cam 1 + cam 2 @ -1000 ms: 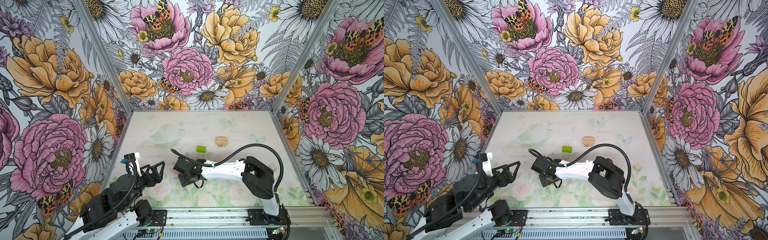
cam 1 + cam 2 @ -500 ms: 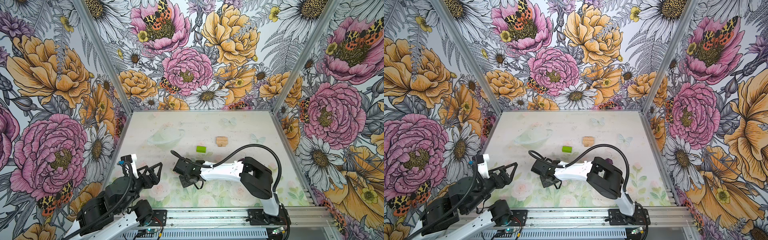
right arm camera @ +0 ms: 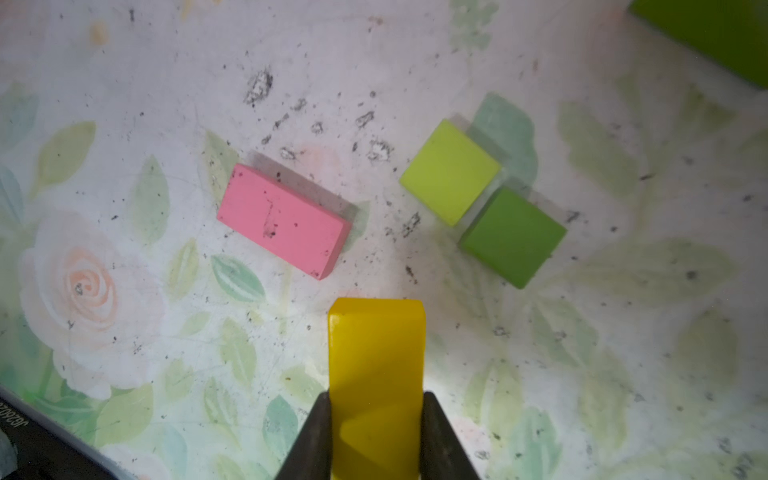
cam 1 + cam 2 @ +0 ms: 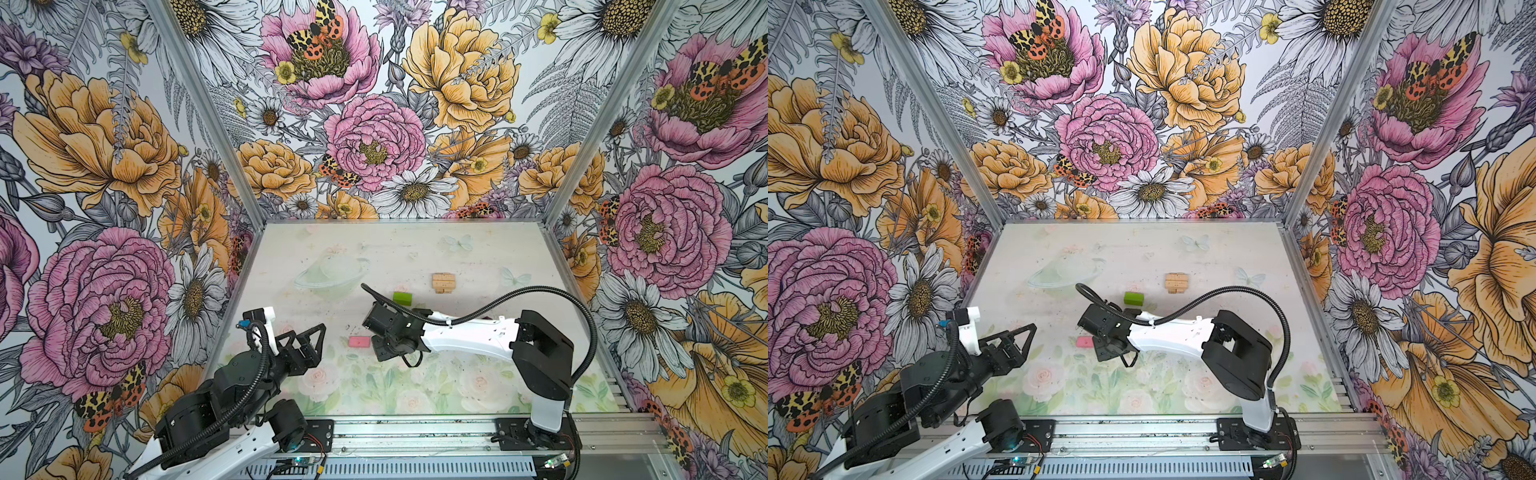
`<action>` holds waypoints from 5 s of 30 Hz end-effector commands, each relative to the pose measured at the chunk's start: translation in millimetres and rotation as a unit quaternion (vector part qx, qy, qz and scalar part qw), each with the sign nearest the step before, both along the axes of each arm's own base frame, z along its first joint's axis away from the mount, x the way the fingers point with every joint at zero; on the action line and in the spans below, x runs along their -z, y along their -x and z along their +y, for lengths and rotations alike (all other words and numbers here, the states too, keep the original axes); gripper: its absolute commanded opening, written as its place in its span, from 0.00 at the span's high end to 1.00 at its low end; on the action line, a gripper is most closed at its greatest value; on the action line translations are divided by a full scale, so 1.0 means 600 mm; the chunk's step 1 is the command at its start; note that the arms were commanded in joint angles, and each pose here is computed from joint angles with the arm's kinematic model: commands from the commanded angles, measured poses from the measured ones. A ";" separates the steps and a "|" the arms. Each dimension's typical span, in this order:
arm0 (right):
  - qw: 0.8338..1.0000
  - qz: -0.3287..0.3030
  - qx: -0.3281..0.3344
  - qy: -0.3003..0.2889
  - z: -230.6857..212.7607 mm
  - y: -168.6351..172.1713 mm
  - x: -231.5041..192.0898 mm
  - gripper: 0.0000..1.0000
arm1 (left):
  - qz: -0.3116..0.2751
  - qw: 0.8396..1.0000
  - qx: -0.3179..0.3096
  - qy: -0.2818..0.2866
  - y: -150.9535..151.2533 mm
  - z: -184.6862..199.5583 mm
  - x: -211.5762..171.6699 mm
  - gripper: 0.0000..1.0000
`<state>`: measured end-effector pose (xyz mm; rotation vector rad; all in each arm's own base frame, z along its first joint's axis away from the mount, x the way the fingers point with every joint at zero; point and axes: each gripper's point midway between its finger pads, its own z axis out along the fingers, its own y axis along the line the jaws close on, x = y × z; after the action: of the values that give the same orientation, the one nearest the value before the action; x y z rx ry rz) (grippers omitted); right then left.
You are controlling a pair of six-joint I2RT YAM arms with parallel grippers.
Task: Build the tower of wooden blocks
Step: 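Lift the yellow bar and carry it above the wooden stack, then lower the yellow bar onto the top of the wooden stack, then open the right gripper and raise it away from the stack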
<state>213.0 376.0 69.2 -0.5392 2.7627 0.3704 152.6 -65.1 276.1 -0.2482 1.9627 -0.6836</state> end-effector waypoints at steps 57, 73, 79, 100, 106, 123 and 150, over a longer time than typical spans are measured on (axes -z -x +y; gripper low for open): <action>0.977 -0.006 0.212 0.025 -0.296 -0.387 -0.010 0.74 | 0.063 0.986 0.154 0.001 -0.166 -0.300 0.102 0.03; 0.975 0.003 0.218 0.036 -0.305 -0.394 0.009 0.73 | 0.069 0.986 0.148 0.006 -0.172 -0.290 0.112 0.03; 0.975 0.005 0.219 0.039 -0.307 -0.399 0.013 0.73 | 0.069 0.987 0.147 0.007 -0.174 -0.287 0.111 0.03; 0.974 0.014 0.221 0.041 -0.311 -0.398 0.022 0.71 | 0.072 0.987 0.142 0.011 -0.179 -0.285 0.117 0.03; 0.974 0.019 0.221 0.041 -0.310 -0.396 0.028 0.69 | 0.075 0.987 0.140 0.007 -0.181 -0.283 0.122 0.03; 0.975 0.020 0.221 0.027 -0.304 -0.397 0.015 0.54 | 0.073 0.988 0.137 0.009 -0.180 -0.278 0.121 0.04; 0.975 -0.033 0.219 0.009 -0.338 -0.326 -0.114 0.39 | 0.061 0.991 0.117 0.010 -0.134 -0.224 0.108 0.02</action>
<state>419.0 178.6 126.3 0.0673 2.7392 0.2312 238.5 -209.9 223.9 -0.0557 2.0920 -0.9077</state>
